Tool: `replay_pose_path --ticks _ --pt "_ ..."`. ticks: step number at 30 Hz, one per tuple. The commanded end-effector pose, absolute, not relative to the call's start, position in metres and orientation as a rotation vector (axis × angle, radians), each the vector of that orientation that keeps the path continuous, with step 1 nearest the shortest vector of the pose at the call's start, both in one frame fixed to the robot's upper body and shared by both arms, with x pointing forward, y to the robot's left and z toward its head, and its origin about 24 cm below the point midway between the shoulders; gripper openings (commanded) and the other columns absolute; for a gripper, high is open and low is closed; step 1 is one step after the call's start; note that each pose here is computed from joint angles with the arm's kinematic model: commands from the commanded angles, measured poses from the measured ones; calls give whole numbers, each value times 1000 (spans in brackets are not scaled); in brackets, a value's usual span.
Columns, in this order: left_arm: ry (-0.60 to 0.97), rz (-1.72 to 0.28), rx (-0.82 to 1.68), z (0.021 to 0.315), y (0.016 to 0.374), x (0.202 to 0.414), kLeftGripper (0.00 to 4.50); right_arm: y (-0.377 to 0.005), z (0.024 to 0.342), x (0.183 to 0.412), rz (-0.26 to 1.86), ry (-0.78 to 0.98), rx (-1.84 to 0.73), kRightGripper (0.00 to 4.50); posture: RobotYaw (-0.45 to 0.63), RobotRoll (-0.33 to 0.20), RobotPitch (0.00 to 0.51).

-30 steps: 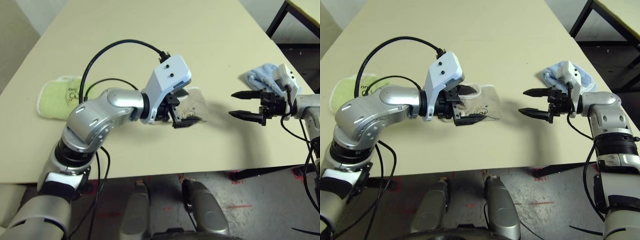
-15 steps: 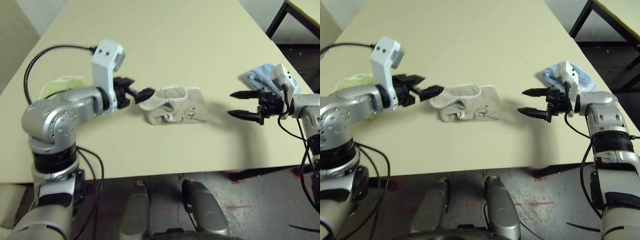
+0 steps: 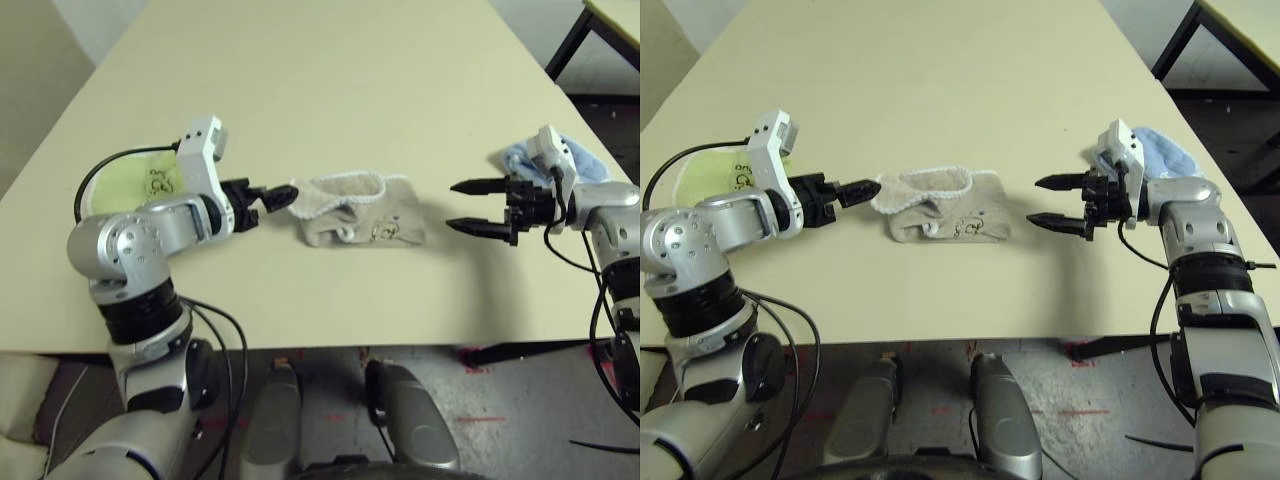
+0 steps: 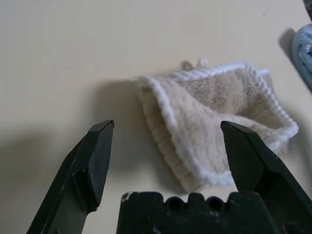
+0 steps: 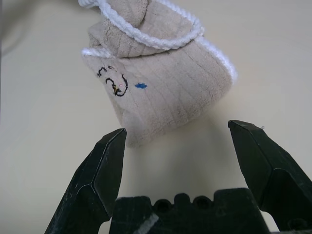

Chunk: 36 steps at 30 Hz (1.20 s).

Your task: Fold the towel and set it aside.

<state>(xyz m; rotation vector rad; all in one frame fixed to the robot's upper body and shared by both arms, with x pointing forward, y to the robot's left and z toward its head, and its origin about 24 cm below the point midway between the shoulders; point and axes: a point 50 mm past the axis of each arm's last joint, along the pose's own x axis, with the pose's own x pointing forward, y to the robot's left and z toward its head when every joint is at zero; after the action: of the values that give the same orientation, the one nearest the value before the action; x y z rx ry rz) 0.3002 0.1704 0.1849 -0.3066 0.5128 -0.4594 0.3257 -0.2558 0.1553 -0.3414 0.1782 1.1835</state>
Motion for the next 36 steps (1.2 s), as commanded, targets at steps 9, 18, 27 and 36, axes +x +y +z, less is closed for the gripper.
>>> replay_pose_path --ticks 9,18,27,36 --pt "575 -587 -363 182 148 305 1577 -263 155 320 1159 181 -364 4500 114 0 146" --pt "579 -598 -370 187 137 310 25 -263 154 319 1151 177 -366 4500 105 0 143" --pt "500 -505 -290 210 170 309 993 -264 150 317 1149 183 -363 4500 118 0 135" --pt "609 -464 -293 178 188 298 4447 -259 151 321 1160 176 -363 4500 127 0 130"
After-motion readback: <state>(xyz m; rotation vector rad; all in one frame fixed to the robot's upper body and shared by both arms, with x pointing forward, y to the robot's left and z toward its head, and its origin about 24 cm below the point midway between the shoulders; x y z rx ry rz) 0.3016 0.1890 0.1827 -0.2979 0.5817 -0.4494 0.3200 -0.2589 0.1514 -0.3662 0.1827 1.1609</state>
